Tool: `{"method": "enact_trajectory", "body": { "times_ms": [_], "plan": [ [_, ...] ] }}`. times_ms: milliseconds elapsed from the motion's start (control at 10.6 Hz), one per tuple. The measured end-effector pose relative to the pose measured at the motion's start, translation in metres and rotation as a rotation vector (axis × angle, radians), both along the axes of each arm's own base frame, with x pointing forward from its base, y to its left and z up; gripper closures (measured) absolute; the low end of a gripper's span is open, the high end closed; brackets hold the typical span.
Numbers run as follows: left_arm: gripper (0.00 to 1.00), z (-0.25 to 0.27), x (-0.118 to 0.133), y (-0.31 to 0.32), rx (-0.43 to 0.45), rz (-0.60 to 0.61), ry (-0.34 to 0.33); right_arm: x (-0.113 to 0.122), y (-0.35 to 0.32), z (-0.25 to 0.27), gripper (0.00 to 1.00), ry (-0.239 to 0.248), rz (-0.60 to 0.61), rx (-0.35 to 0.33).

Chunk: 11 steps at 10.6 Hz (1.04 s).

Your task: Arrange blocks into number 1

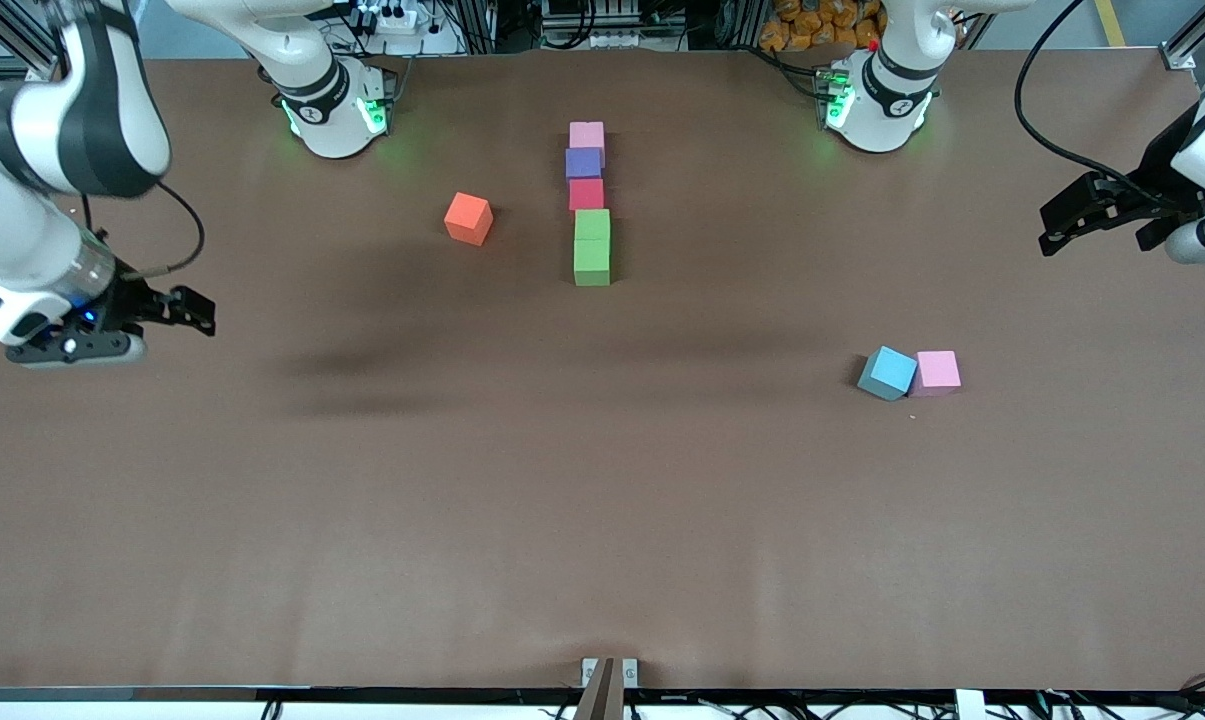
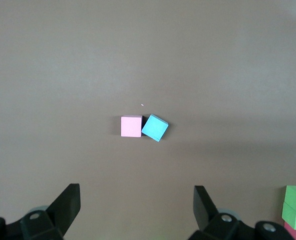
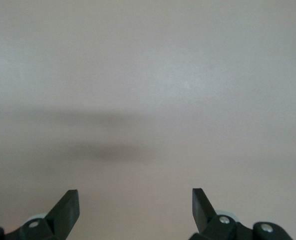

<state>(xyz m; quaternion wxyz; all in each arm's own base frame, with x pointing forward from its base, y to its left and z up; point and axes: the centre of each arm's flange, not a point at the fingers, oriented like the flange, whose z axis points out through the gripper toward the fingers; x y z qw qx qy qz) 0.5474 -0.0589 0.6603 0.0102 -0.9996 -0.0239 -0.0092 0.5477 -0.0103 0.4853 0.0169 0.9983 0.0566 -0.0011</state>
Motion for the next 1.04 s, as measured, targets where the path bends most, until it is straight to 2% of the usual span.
{"method": "enact_trajectory", "body": {
  "times_ms": [189, 472, 566, 755, 1038],
  "plan": [
    [0.0, 0.0, 0.0, 0.0, 0.0, 0.001, 0.0, 0.0, 0.019, 0.072, 0.0, -0.016, 0.028, 0.001],
    [0.0, 0.0, 0.0, 0.0, 0.0, 0.0, 0.0, -0.006, 0.023, 0.153, 0.0, -0.052, 0.017, 0.052],
    [0.0, 0.0, 0.0, 0.0, 0.0, 0.0, 0.0, -0.009, 0.021, 0.166, 0.0, -0.053, 0.012, 0.056],
    [0.0, 0.0, 0.0, -0.001, 0.0, -0.002, 0.0, -0.017, 0.018, 0.181, 0.0, -0.023, 0.007, 0.058],
    [0.0, 0.0, 0.0, -0.001, 0.0, -0.002, 0.0, -0.021, 0.003, 0.185, 0.0, 0.003, -0.02, 0.058]
  ]
}}
